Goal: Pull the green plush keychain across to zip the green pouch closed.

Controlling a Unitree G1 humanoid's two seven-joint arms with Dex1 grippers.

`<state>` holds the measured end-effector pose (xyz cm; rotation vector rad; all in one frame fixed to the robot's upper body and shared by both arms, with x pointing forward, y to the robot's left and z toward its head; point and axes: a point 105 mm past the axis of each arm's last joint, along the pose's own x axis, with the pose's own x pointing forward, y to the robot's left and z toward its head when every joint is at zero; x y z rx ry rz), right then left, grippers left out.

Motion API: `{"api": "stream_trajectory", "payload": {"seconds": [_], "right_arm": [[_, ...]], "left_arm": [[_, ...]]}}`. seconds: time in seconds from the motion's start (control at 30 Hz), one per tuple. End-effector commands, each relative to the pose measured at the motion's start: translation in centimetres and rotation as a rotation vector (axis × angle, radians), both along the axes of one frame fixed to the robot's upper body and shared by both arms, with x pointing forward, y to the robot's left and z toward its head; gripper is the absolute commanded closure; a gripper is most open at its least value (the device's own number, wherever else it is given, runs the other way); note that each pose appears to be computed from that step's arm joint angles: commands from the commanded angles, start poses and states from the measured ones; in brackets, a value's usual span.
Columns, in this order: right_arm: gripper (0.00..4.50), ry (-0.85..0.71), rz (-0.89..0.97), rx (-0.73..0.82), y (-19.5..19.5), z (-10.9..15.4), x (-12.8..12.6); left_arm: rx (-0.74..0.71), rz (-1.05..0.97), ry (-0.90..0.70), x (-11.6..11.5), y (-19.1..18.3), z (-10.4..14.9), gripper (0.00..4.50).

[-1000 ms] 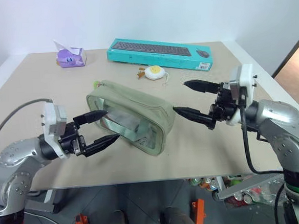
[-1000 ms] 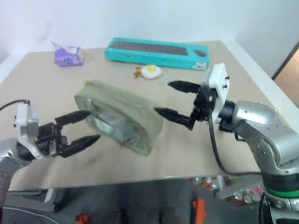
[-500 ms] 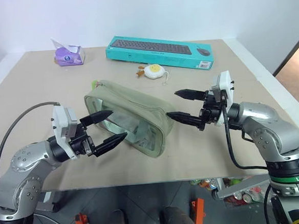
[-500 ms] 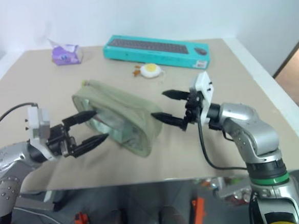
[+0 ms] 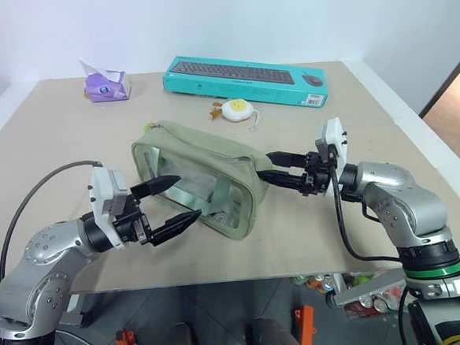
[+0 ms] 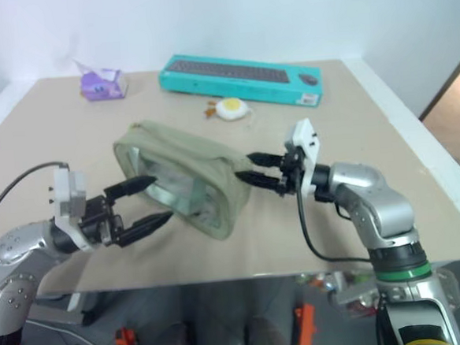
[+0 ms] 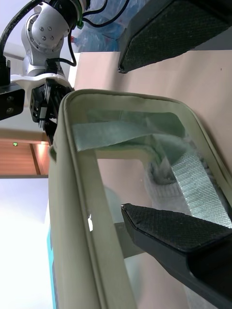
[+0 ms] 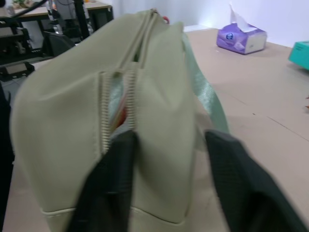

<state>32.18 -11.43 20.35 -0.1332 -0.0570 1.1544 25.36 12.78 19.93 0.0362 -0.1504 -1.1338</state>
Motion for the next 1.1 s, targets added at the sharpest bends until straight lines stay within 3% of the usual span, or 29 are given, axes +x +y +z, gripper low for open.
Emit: {"api": "stream_trajectory", "payload": {"seconds": [0.03, 0.1, 0.43, 0.73, 0.97, 1.0, 1.1], "right_arm": [[3.85, -0.047, 0.024, 0.009, 0.4, 1.3, -0.1], [4.47, -0.052, 0.031, 0.01, 0.5, 1.4, -0.2], [4.47, -0.138, 0.041, -0.051, -1.1, 2.7, -0.4], [4.47, -0.259, -0.006, -0.25, -6.8, 5.7, 2.7], [4.47, -0.221, -0.02, -0.284, -8.2, 5.2, 4.2], [3.8, -0.22, -0.031, -0.267, -8.3, 5.2, 4.3], [2.84, -0.24, -0.063, -0.217, -8.6, 5.9, 4.4]], "left_arm": [[0.008, -0.018, -0.045, -0.4, -0.3, 0.7, 0.0], [0.01, -0.019, -0.046, -0.3, -0.3, 0.7, 0.0], [0.016, -0.025, -0.042, -0.3, -0.4, 0.5, 0.0], [0.021, -0.052, -0.035, -0.2, -0.7, 0.2, 0.0], [0.022, -0.065, -0.04, -0.2, -1.1, 0.0, 0.0], [0.021, -0.066, -0.042, -0.2, -1.1, 0.1, 0.0], [0.024, -0.071, -0.043, -0.3, -1.2, 0.0, 0.0]]}}
